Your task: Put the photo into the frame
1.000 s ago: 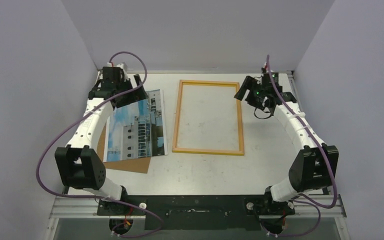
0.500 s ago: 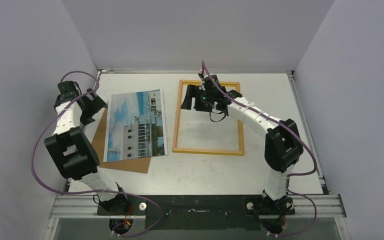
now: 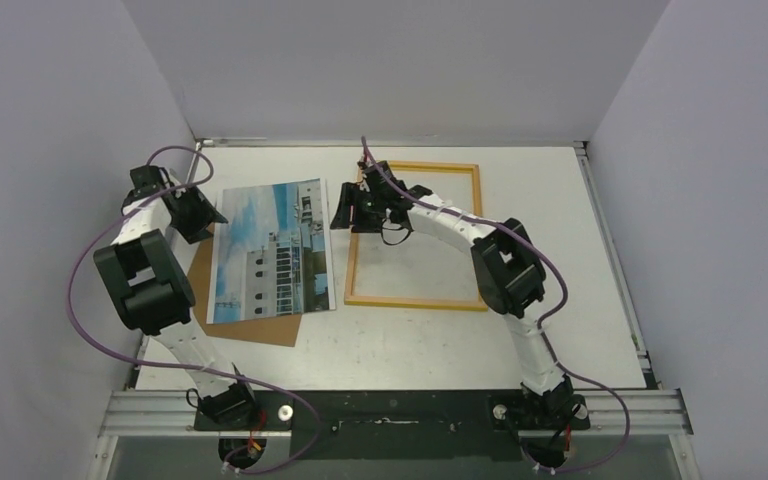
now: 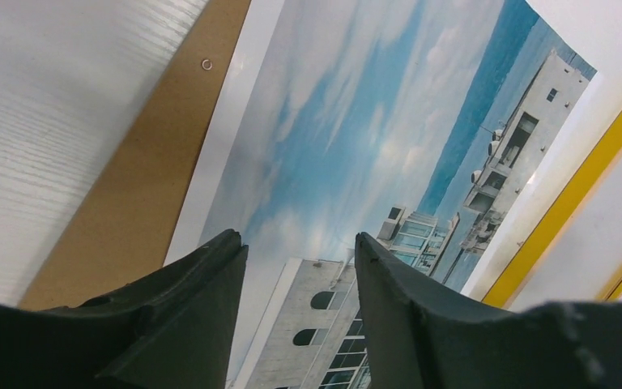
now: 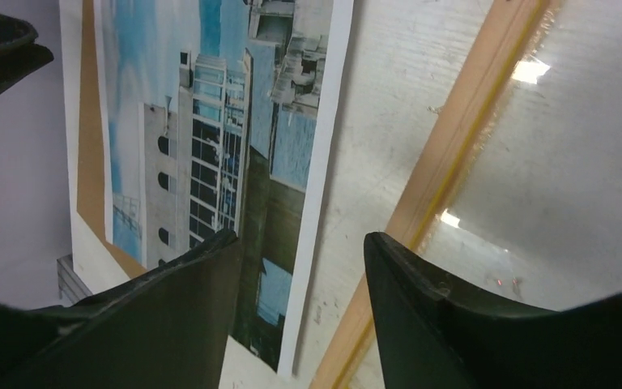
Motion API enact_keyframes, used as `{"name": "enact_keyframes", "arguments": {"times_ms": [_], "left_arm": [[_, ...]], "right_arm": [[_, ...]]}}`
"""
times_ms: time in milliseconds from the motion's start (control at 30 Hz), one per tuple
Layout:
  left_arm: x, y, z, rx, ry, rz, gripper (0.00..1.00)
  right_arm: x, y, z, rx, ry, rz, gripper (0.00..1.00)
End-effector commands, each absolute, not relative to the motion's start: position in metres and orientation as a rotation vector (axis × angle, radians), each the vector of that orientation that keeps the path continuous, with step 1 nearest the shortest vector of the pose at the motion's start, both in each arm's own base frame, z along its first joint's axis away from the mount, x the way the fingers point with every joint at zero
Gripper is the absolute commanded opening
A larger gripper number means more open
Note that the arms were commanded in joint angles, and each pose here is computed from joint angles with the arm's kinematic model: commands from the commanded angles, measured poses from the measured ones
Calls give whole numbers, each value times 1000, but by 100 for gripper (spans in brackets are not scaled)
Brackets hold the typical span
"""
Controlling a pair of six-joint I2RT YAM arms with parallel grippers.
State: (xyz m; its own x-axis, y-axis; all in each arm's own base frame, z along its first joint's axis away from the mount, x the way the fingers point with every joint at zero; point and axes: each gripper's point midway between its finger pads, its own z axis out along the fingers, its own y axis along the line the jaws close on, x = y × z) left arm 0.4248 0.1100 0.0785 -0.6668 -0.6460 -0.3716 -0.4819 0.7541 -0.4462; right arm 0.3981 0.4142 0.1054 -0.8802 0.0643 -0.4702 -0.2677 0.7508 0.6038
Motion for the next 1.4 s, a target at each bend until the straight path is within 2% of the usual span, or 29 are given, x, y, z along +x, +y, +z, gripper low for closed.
{"name": "enact_keyframes", "arguments": {"times_ms": [0, 100, 233, 400, 600, 900, 1133, 1367], "left_arm": [[431, 110, 93, -880, 2374, -412, 48], [426, 112, 85, -931, 2402, -392, 42], [426, 99, 74, -950, 2399, -485, 37], [423, 92, 54, -988, 2449, -541, 31], [413, 95, 33, -1045, 2513, -490, 28], [401, 96, 10, -1074, 2605, -436, 25], [395, 97, 1, -1097, 2635, -406, 25], [388, 99, -5, -1113, 2660, -371, 24]], "right_arm": [[412, 446, 117, -177, 2409, 1007, 55], [420, 455, 109, -152, 2405, 1025, 52], [421, 464, 95, -145, 2429, 1026, 49], [424, 462, 75, -139, 2472, 945, 49], [426, 456, 53, -114, 2528, 859, 52], [422, 461, 40, -72, 2603, 921, 52], [408, 472, 35, 59, 2687, 1082, 52], [421, 491, 79, 200, 2575, 1396, 54]]}}
